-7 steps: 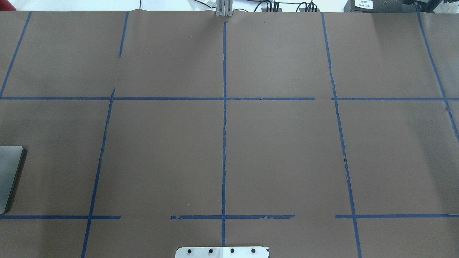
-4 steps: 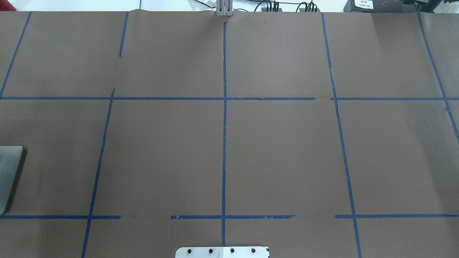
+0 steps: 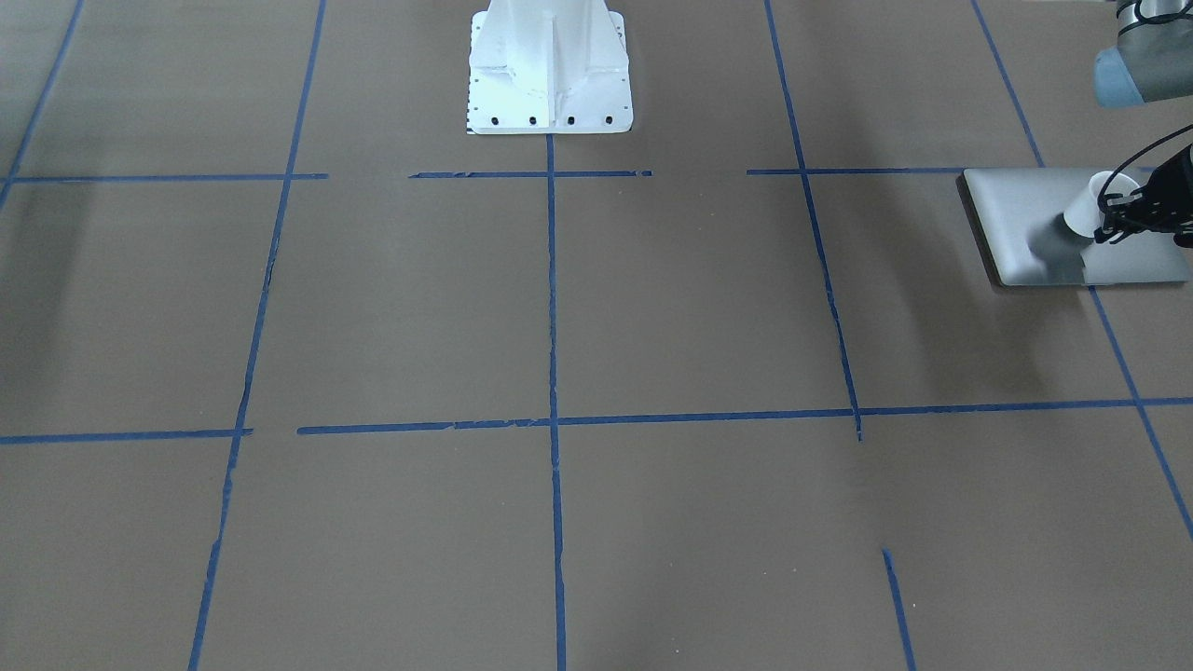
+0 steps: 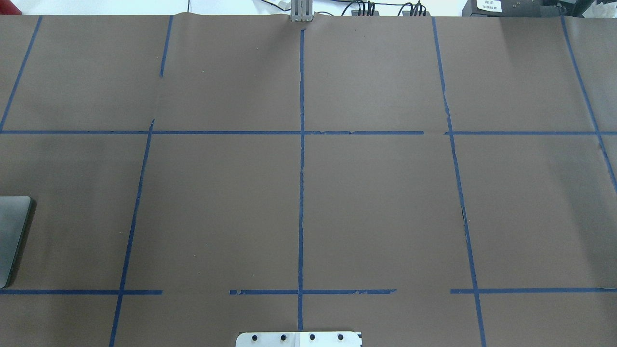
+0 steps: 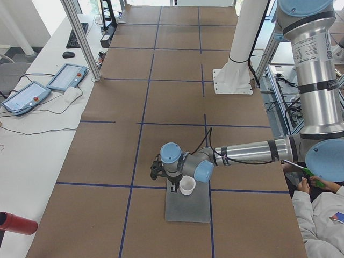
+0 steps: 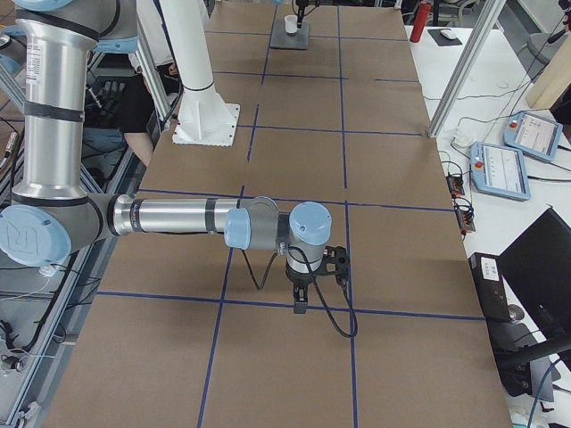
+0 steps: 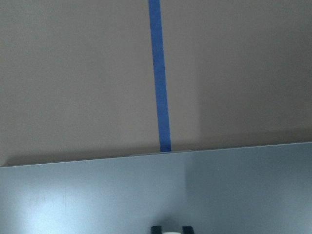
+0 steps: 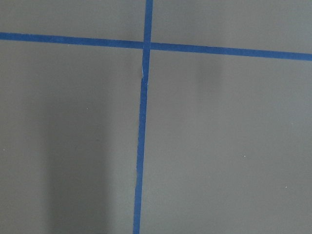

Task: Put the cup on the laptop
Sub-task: 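Lower the held mug onto the silver laptop lid with the left gripper, then open the left gripper and raise it off the mug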

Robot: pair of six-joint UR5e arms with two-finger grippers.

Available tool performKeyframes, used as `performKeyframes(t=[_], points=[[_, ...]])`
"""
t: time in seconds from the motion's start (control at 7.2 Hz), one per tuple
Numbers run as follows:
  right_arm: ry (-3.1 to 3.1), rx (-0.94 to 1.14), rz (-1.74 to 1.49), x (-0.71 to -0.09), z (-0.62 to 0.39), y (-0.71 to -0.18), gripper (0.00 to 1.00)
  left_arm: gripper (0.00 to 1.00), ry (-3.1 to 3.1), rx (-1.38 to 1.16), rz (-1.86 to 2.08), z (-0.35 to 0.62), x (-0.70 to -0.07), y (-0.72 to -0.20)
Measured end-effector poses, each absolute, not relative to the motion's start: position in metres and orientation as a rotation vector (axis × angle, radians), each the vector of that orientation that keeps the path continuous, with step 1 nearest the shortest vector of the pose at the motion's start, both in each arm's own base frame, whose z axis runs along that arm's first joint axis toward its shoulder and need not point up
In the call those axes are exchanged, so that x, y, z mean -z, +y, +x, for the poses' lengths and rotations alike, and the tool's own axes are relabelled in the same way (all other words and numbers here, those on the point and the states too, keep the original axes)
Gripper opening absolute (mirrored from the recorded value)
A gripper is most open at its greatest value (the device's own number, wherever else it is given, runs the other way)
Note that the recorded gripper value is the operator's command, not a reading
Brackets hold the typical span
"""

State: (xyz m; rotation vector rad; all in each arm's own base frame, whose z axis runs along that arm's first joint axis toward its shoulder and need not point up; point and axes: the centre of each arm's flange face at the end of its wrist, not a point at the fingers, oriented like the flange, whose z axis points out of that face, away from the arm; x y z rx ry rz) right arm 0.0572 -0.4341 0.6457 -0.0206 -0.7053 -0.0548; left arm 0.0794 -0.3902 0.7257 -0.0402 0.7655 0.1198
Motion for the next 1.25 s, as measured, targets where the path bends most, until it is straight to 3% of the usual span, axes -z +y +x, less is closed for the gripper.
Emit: performKeyframes(t=[0.14, 0.28, 0.42, 0.97, 1.25], points=[[-0.706, 0.055, -0.021, -0.646, 0.057, -0.434, 1.00, 0.64, 0.764, -0.124, -0.045, 0.081, -0.727, -0.389], [-0.705, 0.055, -0.021, -0.646, 0.057, -0.434, 1.00, 0.93, 0.764, -0.128, -0.046, 0.082, -0.728, -0.389], [-0.705, 0.055, -0.021, -0.646, 0.057, -0.434, 1.00, 1.00, 0.764, -0.131, -0.046, 0.083, -0.728, -0.389], [-0.705, 0.055, -0.021, -0.646, 0.057, -0.434, 1.00, 1.00, 0.770, -0.185, -0.017, 0.079, -0.712, -0.397], [-0.705, 0.055, -0.021, -0.646, 0.057, -0.434, 1.00, 1.00, 0.749, -0.218, 0.037, 0.019, -0.685, -0.423]])
